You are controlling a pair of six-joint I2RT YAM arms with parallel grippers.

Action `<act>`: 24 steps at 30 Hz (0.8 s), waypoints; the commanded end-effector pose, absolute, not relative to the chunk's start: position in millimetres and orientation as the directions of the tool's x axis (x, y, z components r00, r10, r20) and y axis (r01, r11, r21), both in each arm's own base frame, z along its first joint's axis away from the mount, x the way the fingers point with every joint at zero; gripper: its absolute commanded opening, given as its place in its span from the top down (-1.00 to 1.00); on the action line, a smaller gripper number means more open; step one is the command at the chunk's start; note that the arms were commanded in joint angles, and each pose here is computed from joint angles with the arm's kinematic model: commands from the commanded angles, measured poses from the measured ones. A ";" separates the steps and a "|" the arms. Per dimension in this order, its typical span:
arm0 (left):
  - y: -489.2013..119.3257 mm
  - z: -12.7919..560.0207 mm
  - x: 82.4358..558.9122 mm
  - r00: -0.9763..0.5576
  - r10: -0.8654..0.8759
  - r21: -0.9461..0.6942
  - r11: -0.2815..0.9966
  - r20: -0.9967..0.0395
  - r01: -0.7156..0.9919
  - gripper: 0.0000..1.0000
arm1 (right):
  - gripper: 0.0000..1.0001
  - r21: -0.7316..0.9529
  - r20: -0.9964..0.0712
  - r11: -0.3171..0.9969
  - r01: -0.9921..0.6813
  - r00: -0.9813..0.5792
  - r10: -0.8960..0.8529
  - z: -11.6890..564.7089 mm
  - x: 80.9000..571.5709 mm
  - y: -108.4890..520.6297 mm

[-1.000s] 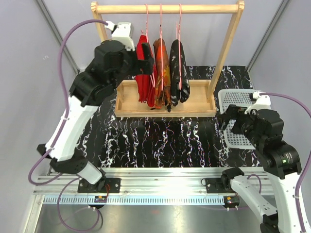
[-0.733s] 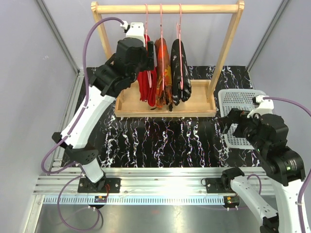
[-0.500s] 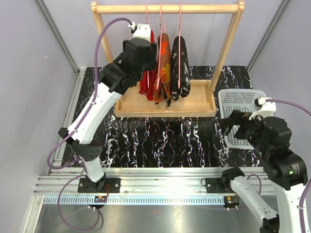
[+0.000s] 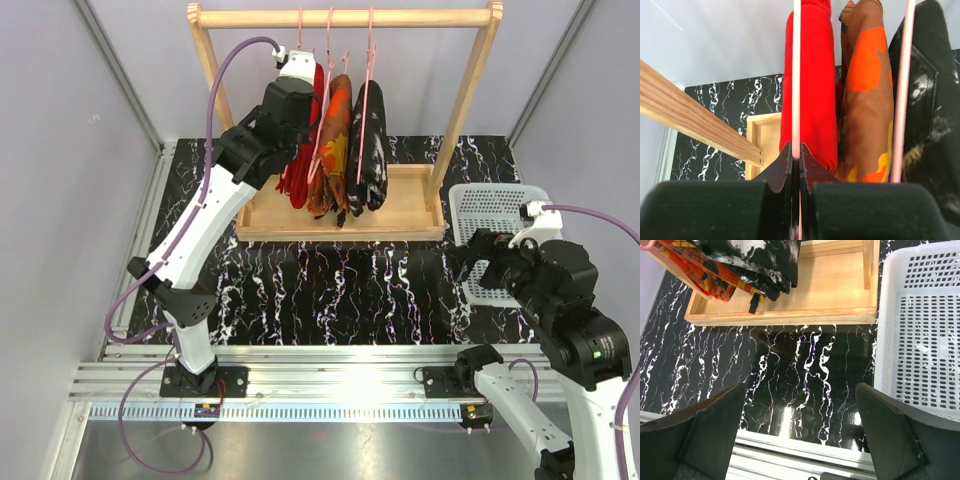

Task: Remove the trousers from the hanger

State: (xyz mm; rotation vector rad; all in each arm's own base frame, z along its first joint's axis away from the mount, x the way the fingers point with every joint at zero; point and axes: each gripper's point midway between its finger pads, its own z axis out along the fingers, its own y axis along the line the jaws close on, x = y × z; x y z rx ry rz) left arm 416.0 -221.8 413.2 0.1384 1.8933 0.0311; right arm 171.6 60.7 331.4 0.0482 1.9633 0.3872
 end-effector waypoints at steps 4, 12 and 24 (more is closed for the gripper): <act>-214.5 446.2 427.6 -0.235 -0.045 -0.069 0.993 -0.971 0.096 1.00 | -0.99 0.316 -0.889 0.931 -0.184 -0.400 0.223 337.8 173.7 69.3; -201.1 506.3 402.0 -0.024 -0.219 -0.219 0.957 -0.975 0.188 1.00 | -0.99 0.321 -0.890 0.928 -0.192 -0.396 0.226 337.2 175.6 71.3; -175.5 593.3 377.9 0.209 -0.303 -0.260 0.943 -0.930 0.209 1.00 | -0.99 0.350 -0.899 0.901 -0.258 -0.363 0.245 348.6 174.0 82.1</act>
